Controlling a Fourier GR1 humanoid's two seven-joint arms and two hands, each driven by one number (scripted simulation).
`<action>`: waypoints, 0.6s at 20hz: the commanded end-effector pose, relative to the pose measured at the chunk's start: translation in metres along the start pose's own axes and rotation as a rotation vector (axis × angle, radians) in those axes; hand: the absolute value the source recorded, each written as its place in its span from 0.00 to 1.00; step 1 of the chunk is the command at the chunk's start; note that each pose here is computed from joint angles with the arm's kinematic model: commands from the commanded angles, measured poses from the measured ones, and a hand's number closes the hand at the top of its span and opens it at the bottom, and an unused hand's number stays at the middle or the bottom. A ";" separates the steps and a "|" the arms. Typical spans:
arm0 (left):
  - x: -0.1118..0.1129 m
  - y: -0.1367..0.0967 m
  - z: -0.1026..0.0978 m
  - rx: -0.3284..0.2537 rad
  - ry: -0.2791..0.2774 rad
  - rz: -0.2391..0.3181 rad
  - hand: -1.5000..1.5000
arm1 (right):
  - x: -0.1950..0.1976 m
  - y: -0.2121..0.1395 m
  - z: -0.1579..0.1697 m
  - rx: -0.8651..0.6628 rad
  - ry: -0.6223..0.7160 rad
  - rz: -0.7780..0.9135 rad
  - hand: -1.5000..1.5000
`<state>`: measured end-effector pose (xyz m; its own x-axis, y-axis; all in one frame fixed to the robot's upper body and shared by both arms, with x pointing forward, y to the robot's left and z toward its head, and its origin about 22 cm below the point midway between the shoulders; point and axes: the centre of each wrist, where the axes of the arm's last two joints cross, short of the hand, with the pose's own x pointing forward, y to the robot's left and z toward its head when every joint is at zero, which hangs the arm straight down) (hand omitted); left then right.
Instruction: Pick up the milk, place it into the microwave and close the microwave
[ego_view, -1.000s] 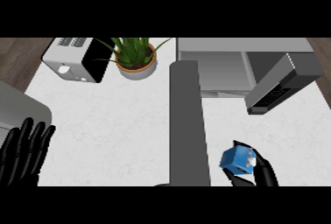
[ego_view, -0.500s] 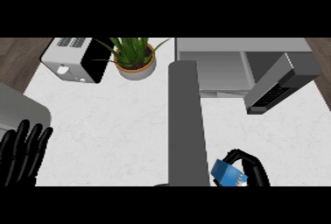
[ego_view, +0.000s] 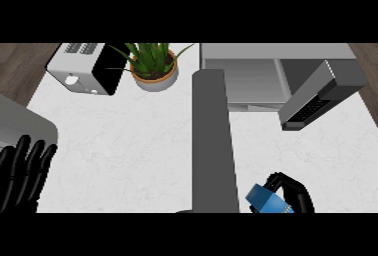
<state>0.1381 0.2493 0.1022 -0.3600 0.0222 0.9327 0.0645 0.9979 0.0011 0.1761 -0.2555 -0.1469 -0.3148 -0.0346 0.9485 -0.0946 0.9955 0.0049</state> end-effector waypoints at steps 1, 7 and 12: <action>0.003 0.003 0.012 0.010 0.010 -0.001 0.00 | 0.000 -0.013 -0.005 -0.043 -0.042 0.015 1.00; 0.010 0.032 -0.002 0.023 -0.002 0.002 0.00 | 0.010 0.023 -0.048 -0.090 -0.067 0.059 1.00; -0.013 0.020 0.003 0.024 0.022 -0.004 0.00 | 0.048 0.056 -0.102 -0.055 -0.086 0.124 1.00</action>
<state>0.1412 0.2701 0.0965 -0.3464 0.0185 0.9379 0.0469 0.9989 -0.0023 0.2341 -0.2145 -0.0958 -0.3858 0.0516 0.9211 -0.0056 0.9983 -0.0583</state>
